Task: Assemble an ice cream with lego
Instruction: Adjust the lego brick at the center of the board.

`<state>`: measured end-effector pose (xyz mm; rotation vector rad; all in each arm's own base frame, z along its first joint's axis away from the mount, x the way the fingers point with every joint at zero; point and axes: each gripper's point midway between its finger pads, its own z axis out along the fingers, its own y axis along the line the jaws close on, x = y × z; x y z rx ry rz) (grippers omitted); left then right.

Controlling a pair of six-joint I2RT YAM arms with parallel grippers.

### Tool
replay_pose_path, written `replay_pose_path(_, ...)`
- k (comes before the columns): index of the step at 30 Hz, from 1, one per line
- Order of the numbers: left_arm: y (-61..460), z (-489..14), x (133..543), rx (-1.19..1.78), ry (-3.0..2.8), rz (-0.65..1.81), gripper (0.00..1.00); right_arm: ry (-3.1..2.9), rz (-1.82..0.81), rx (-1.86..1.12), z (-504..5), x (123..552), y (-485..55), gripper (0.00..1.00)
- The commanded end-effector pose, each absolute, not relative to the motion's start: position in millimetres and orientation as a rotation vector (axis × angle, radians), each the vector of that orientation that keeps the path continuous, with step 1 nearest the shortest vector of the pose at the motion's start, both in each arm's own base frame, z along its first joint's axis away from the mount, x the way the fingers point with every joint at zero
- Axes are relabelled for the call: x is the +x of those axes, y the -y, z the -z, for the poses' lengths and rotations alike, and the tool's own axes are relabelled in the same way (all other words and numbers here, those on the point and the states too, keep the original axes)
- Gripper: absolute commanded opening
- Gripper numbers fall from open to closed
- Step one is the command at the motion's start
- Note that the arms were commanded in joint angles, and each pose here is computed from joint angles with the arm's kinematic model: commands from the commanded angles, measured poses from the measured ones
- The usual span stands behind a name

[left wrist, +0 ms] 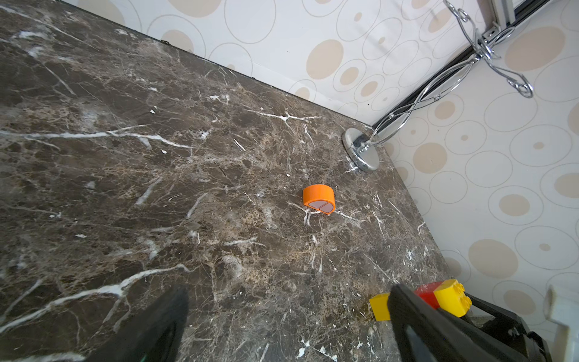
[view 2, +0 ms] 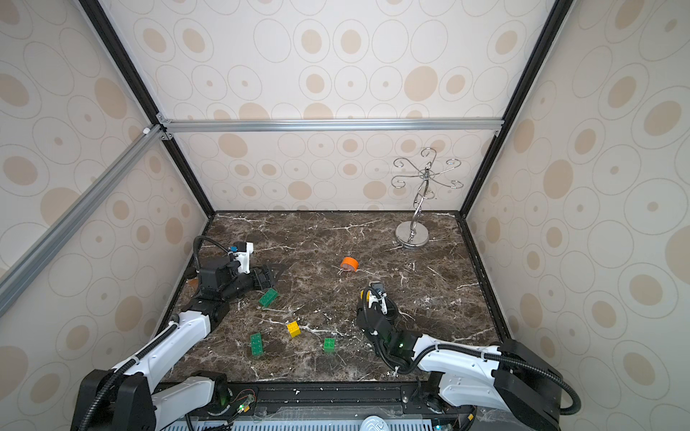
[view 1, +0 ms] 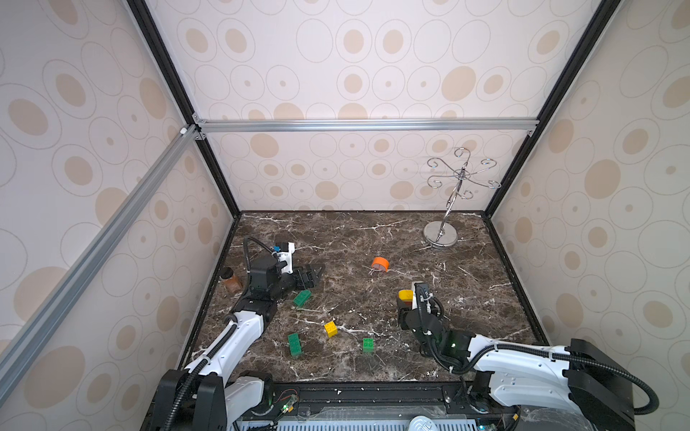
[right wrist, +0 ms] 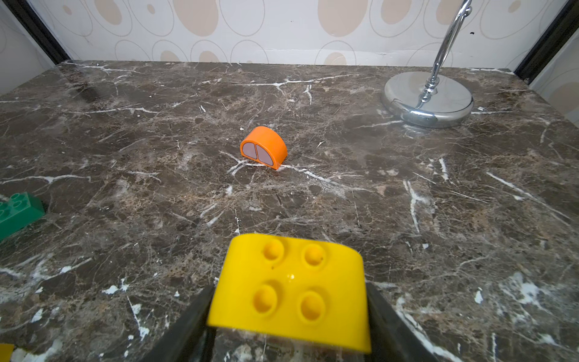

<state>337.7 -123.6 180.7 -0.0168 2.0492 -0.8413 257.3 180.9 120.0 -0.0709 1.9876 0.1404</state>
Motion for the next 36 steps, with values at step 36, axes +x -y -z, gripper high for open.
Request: replay_pose_path(36,121.2,-187.7,338.6,-0.013,-2.028,0.829,1.0,-2.223,-0.035,-0.191,-184.4,259.0,-156.3,0.15)
